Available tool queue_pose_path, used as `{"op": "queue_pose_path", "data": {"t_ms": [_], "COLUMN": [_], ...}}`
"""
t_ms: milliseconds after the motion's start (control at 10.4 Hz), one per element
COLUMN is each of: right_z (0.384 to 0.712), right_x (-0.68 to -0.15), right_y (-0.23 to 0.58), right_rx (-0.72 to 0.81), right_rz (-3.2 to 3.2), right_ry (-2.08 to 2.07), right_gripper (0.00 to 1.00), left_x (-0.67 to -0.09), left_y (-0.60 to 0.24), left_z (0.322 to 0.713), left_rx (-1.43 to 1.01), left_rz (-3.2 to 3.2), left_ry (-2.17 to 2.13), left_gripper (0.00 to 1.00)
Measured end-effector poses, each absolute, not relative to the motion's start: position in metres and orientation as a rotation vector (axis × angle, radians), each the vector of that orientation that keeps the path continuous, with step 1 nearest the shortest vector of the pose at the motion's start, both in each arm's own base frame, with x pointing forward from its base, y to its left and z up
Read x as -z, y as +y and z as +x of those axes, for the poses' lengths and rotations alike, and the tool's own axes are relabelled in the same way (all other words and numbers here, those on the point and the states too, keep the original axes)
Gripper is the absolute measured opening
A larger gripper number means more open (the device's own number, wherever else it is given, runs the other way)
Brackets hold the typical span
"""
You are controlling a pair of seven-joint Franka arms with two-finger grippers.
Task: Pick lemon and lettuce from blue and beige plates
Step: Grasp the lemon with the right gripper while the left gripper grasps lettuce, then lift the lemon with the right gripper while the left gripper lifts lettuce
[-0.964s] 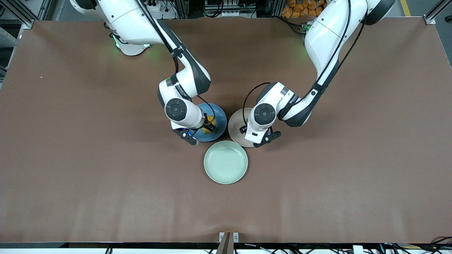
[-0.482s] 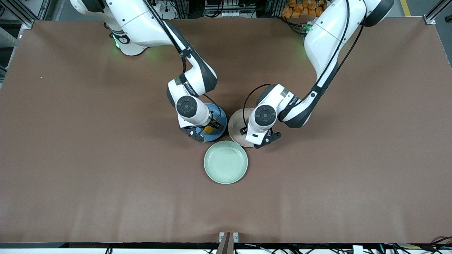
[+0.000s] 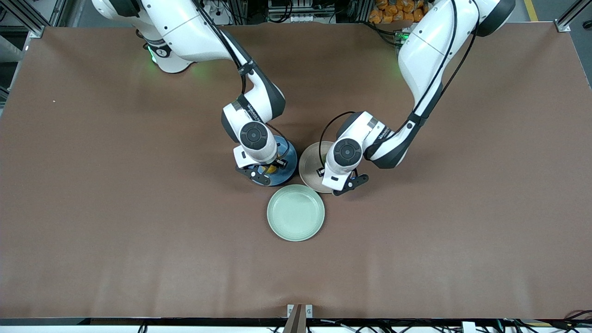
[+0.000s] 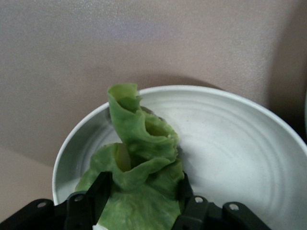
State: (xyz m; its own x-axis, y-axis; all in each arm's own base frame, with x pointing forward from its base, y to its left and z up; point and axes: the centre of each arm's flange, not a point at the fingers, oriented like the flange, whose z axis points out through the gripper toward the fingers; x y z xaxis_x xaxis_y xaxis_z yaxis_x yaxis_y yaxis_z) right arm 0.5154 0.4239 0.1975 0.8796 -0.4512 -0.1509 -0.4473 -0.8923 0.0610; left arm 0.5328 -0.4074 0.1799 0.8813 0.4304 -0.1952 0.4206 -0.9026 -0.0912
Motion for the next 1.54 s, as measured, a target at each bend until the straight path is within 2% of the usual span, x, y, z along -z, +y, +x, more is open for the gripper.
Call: {"op": "queue_pose_path", "data": {"t_ms": [96, 193, 482, 964, 1543], "right_z": [0.517, 0.518, 0.533, 0.578, 0.614], "right_x": [-0.198, -0.199, -0.221, -0.284, -0.304], "right_y": [0.423, 0.422, 0.414, 0.326, 0.19], "right_rx": [0.246, 0.239, 0.201, 0.306, 0.498], "right_rz": [3.023, 3.024, 3.049, 3.061, 3.084], "right_ry": [-0.724, -0.726, -0.747, -0.624, -0.422], "right_gripper": [0.63, 0.63, 0.63, 0.63, 0.63], "left_x": [-0.181, -0.181, -0.182, -0.203, -0.308], "left_y": [-0.408, -0.408, -0.408, -0.408, -0.41], "left_z": [0.534, 0.534, 0.534, 0.548, 0.557], "left_rx": [-0.324, -0.324, -0.322, -0.274, -0.191], "left_rz": [-3.005, -3.005, -3.007, -3.035, -3.018], "left_ry": [-0.681, -0.681, -0.682, -0.717, -0.787], "left_gripper": [0.5, 0.48, 0.05, 0.04, 0.04]}}
